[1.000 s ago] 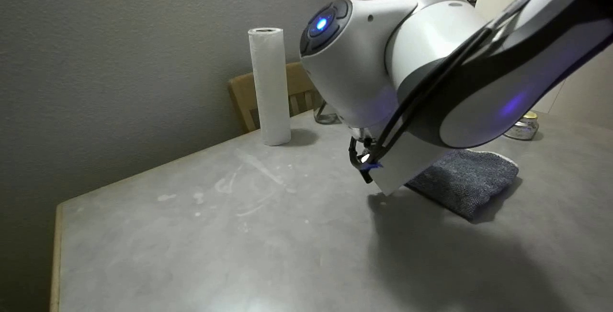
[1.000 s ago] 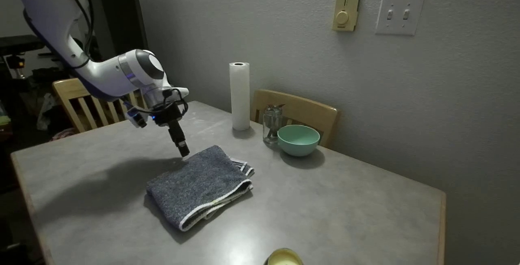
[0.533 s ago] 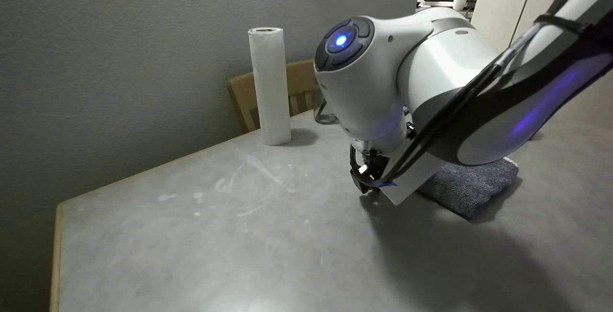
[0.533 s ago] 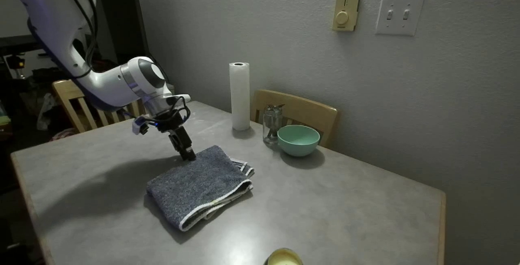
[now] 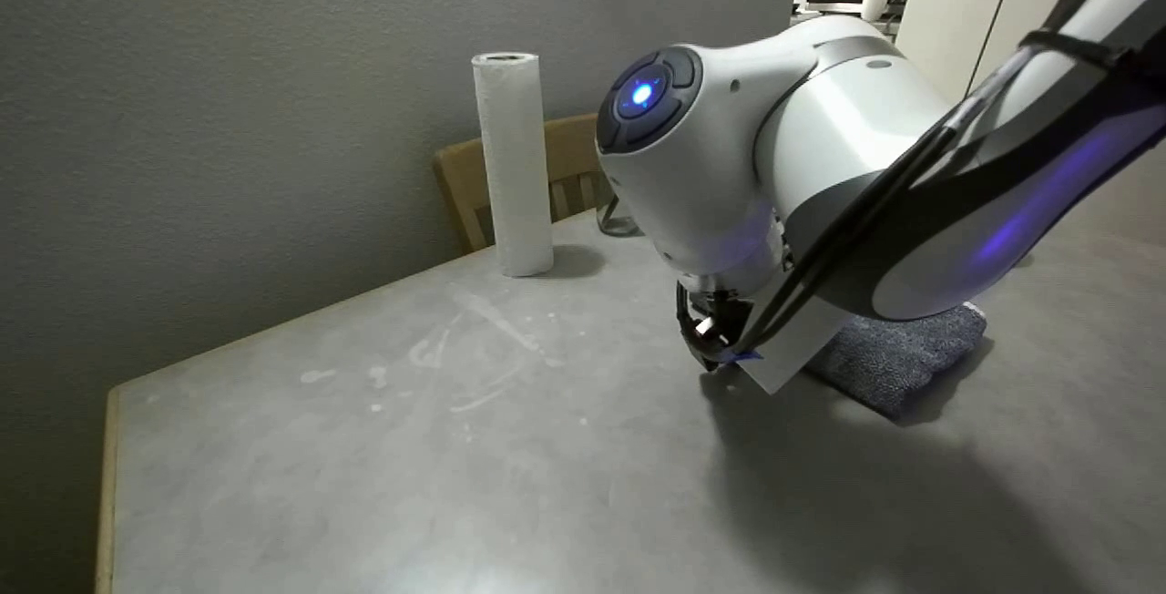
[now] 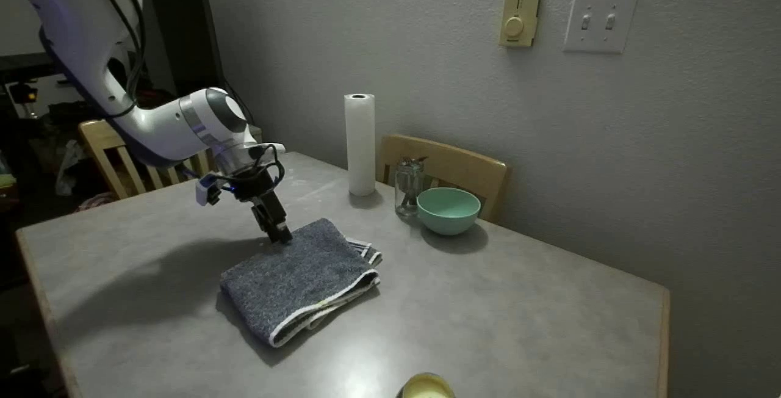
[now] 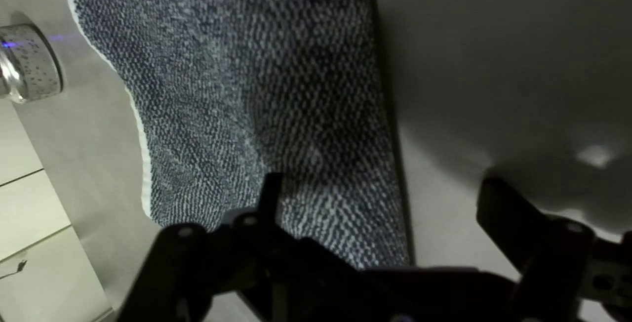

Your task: Unfold and then fold the towel

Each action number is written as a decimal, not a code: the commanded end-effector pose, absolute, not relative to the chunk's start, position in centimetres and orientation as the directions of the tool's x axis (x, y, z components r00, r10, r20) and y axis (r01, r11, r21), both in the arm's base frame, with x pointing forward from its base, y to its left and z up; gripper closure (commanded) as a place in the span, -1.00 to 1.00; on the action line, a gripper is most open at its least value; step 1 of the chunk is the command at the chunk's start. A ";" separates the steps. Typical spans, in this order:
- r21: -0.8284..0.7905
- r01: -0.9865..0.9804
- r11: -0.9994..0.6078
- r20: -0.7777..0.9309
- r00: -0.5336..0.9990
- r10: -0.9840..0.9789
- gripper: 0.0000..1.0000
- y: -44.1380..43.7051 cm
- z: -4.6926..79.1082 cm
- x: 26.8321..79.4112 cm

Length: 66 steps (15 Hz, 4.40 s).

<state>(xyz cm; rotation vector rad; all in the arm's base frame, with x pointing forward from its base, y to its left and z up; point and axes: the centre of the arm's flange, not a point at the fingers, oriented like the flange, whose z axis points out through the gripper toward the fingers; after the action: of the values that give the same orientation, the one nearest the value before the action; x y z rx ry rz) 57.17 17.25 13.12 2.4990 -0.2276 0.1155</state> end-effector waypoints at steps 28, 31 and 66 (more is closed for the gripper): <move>0.490 -0.061 -0.870 0.049 0.998 -0.043 0.93 22.2 12.7 59.5; 0.456 -0.035 -0.889 0.009 0.999 -0.035 0.93 23.1 13.3 59.9; 0.491 -0.048 -0.870 0.170 0.985 0.041 0.93 23.4 26.2 54.3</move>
<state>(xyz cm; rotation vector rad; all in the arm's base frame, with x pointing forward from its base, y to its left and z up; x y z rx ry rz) 55.55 25.03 25.53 2.6172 0.0143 0.2333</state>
